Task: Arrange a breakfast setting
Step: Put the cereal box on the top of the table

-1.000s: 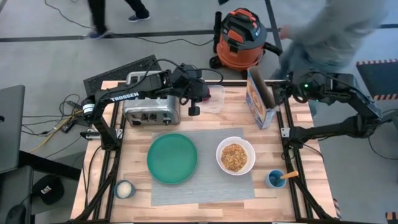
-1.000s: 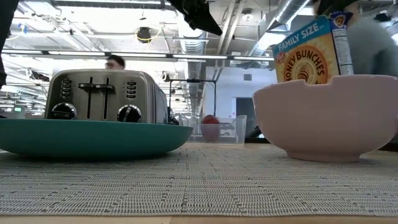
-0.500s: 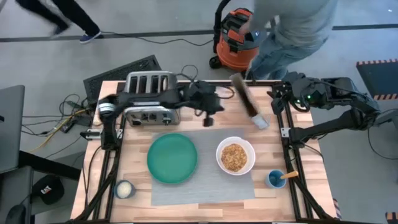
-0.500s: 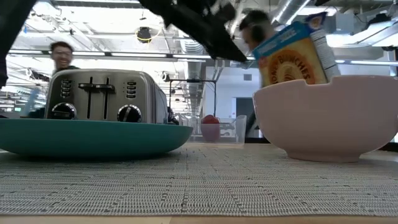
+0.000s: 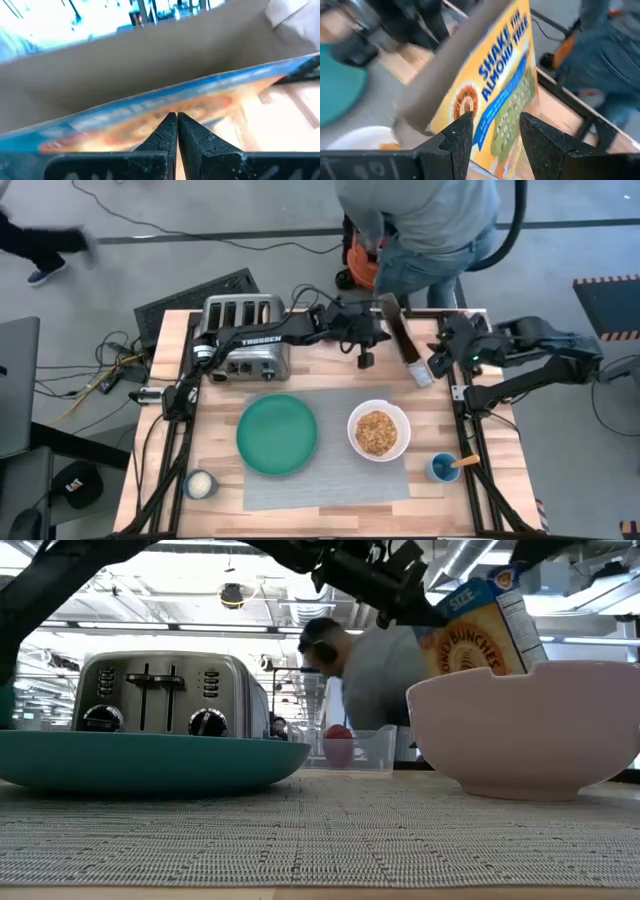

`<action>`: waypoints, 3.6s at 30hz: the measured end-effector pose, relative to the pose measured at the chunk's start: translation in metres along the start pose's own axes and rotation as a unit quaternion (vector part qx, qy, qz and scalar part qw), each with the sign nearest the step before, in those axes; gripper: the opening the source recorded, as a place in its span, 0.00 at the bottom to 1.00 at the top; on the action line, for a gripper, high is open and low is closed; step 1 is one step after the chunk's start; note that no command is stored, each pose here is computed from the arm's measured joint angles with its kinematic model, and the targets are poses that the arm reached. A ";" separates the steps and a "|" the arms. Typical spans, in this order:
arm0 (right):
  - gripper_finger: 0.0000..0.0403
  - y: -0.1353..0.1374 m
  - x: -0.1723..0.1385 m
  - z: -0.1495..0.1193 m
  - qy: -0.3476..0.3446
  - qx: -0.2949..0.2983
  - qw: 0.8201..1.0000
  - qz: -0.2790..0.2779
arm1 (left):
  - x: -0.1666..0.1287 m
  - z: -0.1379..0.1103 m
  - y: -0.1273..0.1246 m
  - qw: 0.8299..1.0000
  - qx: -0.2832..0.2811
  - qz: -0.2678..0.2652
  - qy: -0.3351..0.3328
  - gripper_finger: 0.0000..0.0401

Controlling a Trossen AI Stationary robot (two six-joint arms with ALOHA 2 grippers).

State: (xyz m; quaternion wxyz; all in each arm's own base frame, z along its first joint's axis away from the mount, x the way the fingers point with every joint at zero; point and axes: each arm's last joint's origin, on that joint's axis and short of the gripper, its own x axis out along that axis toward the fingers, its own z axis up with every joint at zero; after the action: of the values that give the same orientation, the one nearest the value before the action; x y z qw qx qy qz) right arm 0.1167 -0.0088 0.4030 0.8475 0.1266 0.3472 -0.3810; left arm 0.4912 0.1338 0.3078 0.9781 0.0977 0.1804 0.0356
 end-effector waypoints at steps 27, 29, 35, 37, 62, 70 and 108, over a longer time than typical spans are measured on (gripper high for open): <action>0.47 0.015 0.067 -0.059 0.095 -0.031 0.991 -0.087 | 0.025 -0.016 0.014 0.997 0.023 0.034 -0.058 0.00; 0.47 0.017 0.069 -0.059 0.089 -0.029 0.993 -0.078 | 0.025 -0.015 0.013 0.997 0.024 0.034 -0.060 0.00; 0.47 0.027 0.071 -0.050 0.050 -0.031 0.998 -0.032 | 0.016 0.004 0.015 0.995 0.030 0.039 -0.083 0.00; 0.47 0.029 0.072 -0.048 0.041 -0.033 0.998 -0.022 | 0.014 0.009 0.015 0.995 0.033 0.038 -0.084 0.00; 0.47 0.007 0.028 -0.053 0.119 0.017 0.992 0.038 | 0.017 0.012 -0.009 0.994 0.053 -0.036 -0.084 0.00; 0.47 0.003 0.011 -0.049 0.152 0.027 0.983 0.104 | 0.017 0.012 -0.009 0.995 0.043 -0.037 -0.082 0.00; 0.47 0.040 0.114 -0.126 0.097 -0.026 0.995 0.001 | 0.012 0.015 -0.012 0.994 0.068 -0.046 -0.073 0.00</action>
State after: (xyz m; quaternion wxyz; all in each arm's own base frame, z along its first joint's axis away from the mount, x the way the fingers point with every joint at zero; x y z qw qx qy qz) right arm 0.1379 0.0152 0.2311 0.8131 0.1412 0.4377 -0.3568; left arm 0.5084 0.1209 0.3150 0.9803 0.1580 0.1148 -0.0295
